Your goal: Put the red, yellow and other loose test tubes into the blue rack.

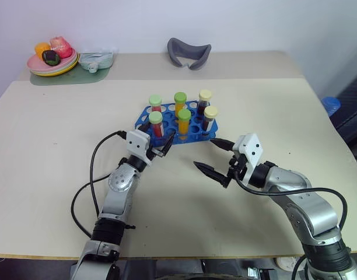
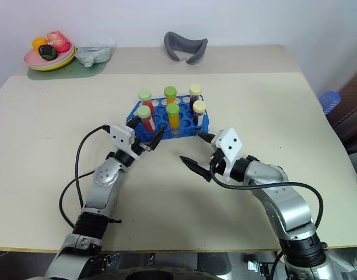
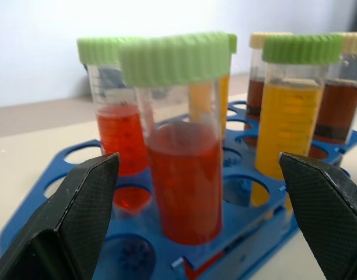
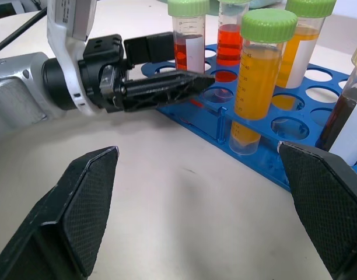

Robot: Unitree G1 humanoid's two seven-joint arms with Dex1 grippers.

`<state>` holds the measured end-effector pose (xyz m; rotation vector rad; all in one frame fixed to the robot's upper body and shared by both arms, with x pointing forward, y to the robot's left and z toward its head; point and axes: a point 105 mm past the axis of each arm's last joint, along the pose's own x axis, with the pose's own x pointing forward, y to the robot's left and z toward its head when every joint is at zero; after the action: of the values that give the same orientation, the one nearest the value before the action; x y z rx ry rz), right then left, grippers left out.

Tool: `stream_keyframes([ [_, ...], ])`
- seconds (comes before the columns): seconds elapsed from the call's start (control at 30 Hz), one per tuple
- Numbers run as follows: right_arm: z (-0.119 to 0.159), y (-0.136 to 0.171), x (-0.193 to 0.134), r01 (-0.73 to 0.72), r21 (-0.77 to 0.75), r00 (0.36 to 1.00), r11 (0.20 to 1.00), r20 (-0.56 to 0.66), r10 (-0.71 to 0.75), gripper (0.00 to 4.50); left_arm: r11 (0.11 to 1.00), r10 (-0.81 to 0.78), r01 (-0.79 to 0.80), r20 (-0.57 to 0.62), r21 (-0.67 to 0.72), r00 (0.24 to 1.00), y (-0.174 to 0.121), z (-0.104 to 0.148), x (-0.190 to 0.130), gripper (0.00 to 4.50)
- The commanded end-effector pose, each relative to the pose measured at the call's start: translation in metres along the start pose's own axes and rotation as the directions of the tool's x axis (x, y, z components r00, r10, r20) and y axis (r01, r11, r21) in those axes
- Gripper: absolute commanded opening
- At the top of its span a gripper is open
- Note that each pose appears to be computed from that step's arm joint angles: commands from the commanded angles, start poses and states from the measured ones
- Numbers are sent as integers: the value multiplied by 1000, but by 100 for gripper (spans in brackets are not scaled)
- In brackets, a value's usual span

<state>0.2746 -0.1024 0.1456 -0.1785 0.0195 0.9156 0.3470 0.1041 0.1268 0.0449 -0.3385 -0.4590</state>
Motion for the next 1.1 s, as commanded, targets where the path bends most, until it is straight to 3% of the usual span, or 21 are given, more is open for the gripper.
stream_keyframes([
  [0.03, 14, 4, 1, -18, -26, 999, 1000, 50, 19, 450, 999, 17, -20, 88, 29, 996, 9, 27, -4, 445],
  [0.27, 13, -7, -7, 2, -48, 999, 999, 33, 0, 450, 983, 21, -37, 90, 178, 996, 30, 52, -30, 445],
  [0.37, 12, -22, -18, 35, -72, 999, 997, 7, -35, 450, 985, -11, 1, 54, 171, 998, 37, 60, -45, 445],
  [0.5, 11, -49, -46, 82, -92, 995, 992, -44, -87, 450, 988, -86, 97, -91, 117, 992, 49, 58, -78, 445],
  [0.6, 9, -65, -70, 115, -108, 988, 988, -88, -125, 450, 988, -78, 105, -227, 112, 971, 69, 52, -112, 445],
  [0.73, 6, -81, -91, 149, -132, 978, 980, -128, -166, 450, 989, -11, 55, -304, 138, 953, 94, 54, -140, 445],
  [0.9, 4, -86, -91, 158, -147, 975, 976, -136, -178, 450, 983, 48, 12, -317, 183, 947, 110, 61, -149, 445],
  [1.1, 5, -89, -83, 153, -151, 978, 977, -121, -172, 450, 983, 71, -13, -314, 184, 947, 105, 62, -152, 445],
])
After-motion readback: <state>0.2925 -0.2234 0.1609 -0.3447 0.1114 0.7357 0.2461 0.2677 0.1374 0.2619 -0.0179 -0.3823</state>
